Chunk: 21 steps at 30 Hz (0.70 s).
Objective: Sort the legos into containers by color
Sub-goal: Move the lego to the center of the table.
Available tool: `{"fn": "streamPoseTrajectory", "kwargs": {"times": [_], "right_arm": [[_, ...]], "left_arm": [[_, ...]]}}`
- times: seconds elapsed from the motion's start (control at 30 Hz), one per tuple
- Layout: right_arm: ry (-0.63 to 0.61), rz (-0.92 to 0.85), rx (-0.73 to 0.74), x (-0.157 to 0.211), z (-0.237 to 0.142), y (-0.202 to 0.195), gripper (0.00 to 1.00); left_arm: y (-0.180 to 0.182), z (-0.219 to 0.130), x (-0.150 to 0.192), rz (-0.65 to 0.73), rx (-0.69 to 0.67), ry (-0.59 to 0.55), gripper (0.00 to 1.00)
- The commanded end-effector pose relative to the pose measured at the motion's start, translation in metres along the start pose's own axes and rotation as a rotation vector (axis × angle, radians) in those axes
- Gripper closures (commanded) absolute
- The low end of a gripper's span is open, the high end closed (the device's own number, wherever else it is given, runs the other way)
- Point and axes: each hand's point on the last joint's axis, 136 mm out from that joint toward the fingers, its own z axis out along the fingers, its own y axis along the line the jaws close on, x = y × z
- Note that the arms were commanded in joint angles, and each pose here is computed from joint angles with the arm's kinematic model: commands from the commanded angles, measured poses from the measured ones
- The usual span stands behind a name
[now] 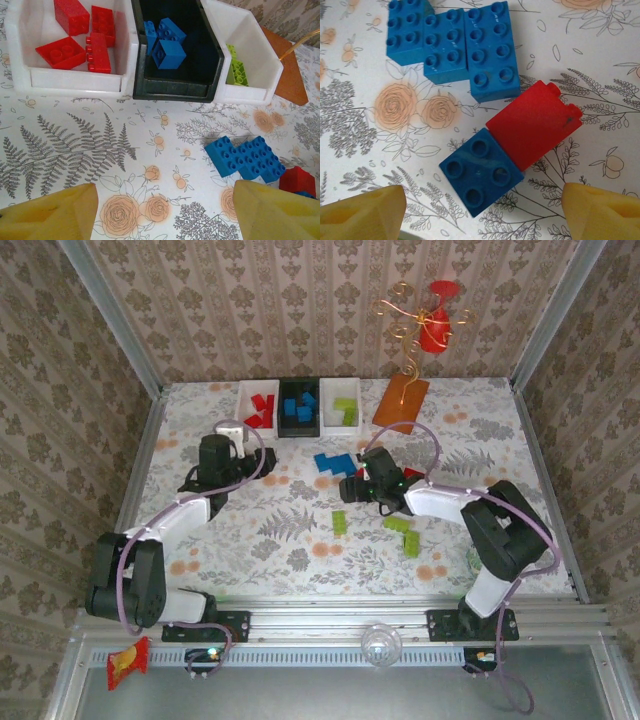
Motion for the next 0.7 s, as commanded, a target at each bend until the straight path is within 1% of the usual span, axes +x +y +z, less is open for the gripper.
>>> {"fn": "streamPoseTrajectory", "kwargs": {"times": [0.0,0.13,0.33,0.5,0.67], "right_arm": [[-0.052,0.054,0.057,-0.022,0.003,-0.005,0.17],[-0.035,0.121,0.133,-0.027,0.013,-0.015,0.17],[-0.039,0.172,0.187,-0.031,0.027,-0.025,0.17],[-0.026,0.207,0.228,-0.036,0.033,-0.046,0.18],[0.012,0.213,0.270,-0.026,0.030,-0.069,0.19]], "left_arm": [[-0.008,-0.001,-0.001,-0.008,0.028,-0.003,0.27],[-0.008,0.000,-0.001,-0.006,0.031,-0.005,0.27],[-0.006,-0.002,0.001,0.001,0.022,-0.002,0.27],[-0.006,-0.003,0.001,0.009,0.018,-0.003,0.27],[-0.004,-0.005,0.002,0.014,0.009,-0.006,0.27]]}}
